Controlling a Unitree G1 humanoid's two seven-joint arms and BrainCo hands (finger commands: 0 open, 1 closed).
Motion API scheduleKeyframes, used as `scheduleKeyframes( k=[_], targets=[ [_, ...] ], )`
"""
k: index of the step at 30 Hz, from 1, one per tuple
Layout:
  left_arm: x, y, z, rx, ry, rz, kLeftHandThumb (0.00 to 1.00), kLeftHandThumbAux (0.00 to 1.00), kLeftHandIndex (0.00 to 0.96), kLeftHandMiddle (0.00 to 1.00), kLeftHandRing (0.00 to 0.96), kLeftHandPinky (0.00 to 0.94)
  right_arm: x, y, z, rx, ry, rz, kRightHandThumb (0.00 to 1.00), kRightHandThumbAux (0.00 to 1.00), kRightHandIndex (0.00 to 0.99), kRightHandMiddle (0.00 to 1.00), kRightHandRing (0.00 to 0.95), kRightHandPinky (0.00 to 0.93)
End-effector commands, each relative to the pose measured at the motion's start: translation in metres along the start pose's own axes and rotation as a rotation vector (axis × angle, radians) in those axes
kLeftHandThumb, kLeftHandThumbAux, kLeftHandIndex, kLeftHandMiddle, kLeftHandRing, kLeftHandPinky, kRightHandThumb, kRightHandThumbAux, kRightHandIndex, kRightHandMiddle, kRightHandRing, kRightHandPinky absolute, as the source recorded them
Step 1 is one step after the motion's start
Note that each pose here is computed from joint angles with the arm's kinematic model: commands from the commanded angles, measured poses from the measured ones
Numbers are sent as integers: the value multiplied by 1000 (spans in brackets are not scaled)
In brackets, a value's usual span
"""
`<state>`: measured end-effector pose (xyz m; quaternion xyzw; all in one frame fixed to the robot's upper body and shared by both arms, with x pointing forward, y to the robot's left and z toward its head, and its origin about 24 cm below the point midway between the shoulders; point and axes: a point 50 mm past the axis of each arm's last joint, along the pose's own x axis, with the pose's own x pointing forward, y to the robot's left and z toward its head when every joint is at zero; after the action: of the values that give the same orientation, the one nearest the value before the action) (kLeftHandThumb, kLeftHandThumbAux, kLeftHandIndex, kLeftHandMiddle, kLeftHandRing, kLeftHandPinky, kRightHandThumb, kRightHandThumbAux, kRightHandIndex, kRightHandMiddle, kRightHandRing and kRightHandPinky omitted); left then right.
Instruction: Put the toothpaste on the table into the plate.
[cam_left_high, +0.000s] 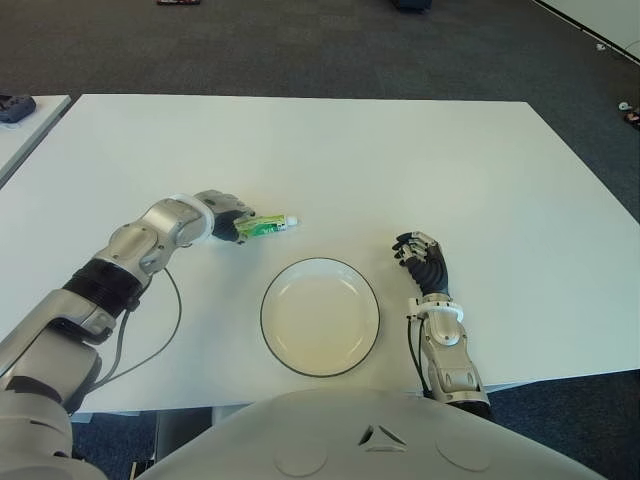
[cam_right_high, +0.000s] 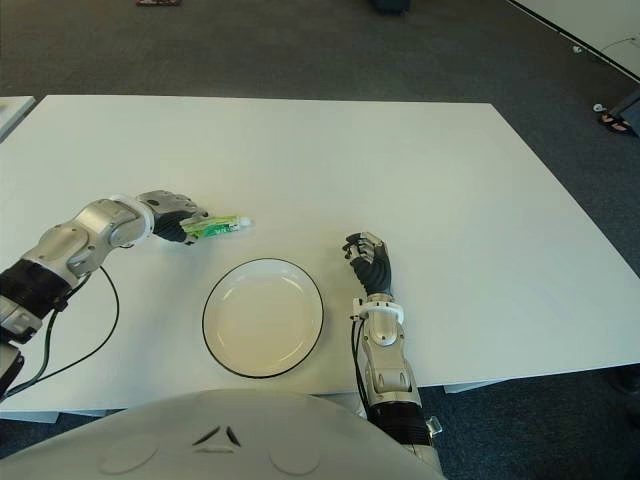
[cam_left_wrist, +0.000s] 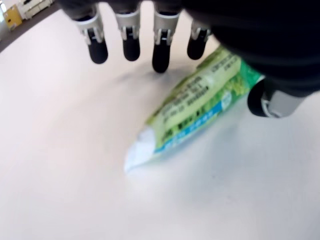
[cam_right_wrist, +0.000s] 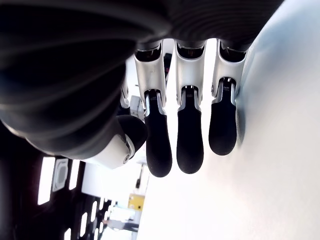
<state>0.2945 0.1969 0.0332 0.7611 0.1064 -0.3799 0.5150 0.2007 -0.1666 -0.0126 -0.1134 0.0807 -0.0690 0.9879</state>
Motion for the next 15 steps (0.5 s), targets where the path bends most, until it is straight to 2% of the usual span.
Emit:
scheduleKeyframes(
  k=[1,9,15],
  targets=[
    [10,-12,20,2,-59,-12,434,330,0,17,3,57,-1,1,-2,-11,16,2,707,731,429,535,540,550],
    [21,-22,39,-26,-60,50,423,318,0,1,0,56,-2,0,-2,-13,22,-2,707,731,429,537,536,531],
    [31,-37,51,-37,-47,114,400,299,0,10,2,69,-2,-1,-2,-10,21,-5,707,730,428,535,529,519]
  ],
)
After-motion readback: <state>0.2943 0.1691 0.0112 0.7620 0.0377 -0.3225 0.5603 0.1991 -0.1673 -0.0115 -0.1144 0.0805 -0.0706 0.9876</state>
